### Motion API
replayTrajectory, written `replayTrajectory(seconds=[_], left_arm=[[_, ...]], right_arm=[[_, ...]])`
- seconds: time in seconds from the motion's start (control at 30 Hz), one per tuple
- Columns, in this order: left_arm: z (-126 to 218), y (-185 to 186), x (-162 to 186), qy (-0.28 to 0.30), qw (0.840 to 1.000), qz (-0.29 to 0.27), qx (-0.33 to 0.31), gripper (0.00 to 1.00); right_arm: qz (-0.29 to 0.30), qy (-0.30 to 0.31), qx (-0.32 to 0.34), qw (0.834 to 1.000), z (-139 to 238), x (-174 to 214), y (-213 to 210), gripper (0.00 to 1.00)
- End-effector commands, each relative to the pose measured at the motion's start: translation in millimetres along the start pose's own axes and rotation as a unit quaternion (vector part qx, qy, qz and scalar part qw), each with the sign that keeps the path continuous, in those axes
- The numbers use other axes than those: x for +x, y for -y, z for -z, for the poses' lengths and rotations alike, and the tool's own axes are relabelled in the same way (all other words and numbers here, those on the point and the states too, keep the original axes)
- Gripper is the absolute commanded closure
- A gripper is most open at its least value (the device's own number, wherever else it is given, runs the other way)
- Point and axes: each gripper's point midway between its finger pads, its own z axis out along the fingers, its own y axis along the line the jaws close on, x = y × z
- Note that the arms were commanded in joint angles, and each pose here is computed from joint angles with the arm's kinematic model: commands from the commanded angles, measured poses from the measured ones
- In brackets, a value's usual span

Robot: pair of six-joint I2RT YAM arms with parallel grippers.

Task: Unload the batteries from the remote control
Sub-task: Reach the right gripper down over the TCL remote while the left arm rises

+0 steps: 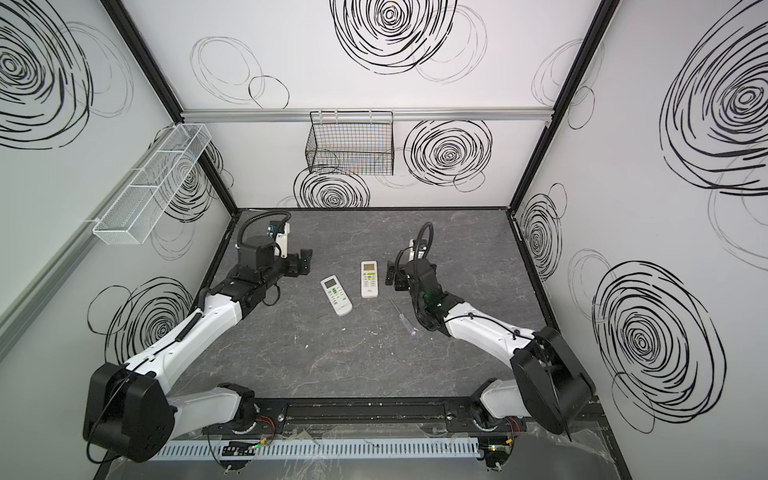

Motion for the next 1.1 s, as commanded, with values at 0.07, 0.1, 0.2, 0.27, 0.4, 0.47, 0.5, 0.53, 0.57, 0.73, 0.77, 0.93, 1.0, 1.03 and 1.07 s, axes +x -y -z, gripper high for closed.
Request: replayTrajectory(seconds=[0.07,0.1,0.2,0.27,0.4,0.47,0.5,0.53,0.57,0.73,0.77,0.93,1.0,1.03,1.07], left_arm=[[9.8,1.8,-7.6,0.022,0.999,0.025,0.014,0.04],[10.3,0.6,-5.8,0.021,0.999,0.028,0.014,0.04],[10.1,-0.6,-2.2,0.021,0.999,0.034,0.014,0.04],[10.3,1.5,-0.1,0.021,0.999,0.039,0.021,0.04],[11.8,8.3,0.7,0.019,0.998,0.043,0.040,0.04],[11.8,10.2,-3.2,0.022,0.998,0.033,0.043,0.04],[12.1,9.0,-4.5,0.023,0.998,0.033,0.040,0.04],[12.7,8.3,-4.9,0.024,0.998,0.035,0.038,0.04],[12.7,8.4,-3.7,0.024,0.998,0.035,0.039,0.04],[12.1,15.1,2.8,0.017,0.997,0.035,0.061,0.04],[13.0,15.9,2.5,0.018,0.997,0.036,0.063,0.04],[13.8,15.4,3.8,0.021,0.997,0.035,0.058,0.04],[13.6,15.9,3.4,0.022,0.998,0.035,0.057,0.04],[13.5,17.2,4.0,0.022,0.997,0.034,0.058,0.04],[13.4,18.3,5.0,0.021,0.997,0.032,0.060,0.04]], right_arm=[[0.019,-0.020,0.008,1.000,-9.9,18.0,-26.7,0.00],[0.019,-0.027,0.008,0.999,-13.3,24.6,-31.6,0.00],[0.020,-0.058,-0.001,0.998,-22.2,44.3,-48.5,0.00],[0.022,-0.089,-0.006,0.996,-29.2,58.3,-58.4,0.00],[0.038,-0.141,0.010,0.989,-45.9,86.4,-63.9,0.00],[0.042,-0.156,0.020,0.987,-52.3,94.1,-64.1,0.00],[0.040,-0.160,0.026,0.986,-54.7,97.0,-62.7,0.00],[0.039,-0.164,0.030,0.985,-56.4,100.4,-62.1,0.00],[0.036,-0.165,0.031,0.985,-57.5,102.6,-61.7,0.00],[0.037,-0.172,0.041,0.984,-64.4,108.4,-60.6,0.00],[0.039,-0.174,0.044,0.983,-66.2,109.7,-60.8,0.00],[0.042,-0.189,0.046,0.980,-73.0,122.1,-60.2,0.04],[0.042,-0.188,0.045,0.980,-74.0,122.4,-63.5,0.04],[0.043,-0.187,0.042,0.981,-74.4,123.3,-65.4,0.04],[0.045,-0.185,0.041,0.981,-74.9,123.8,-66.5,0.04]])
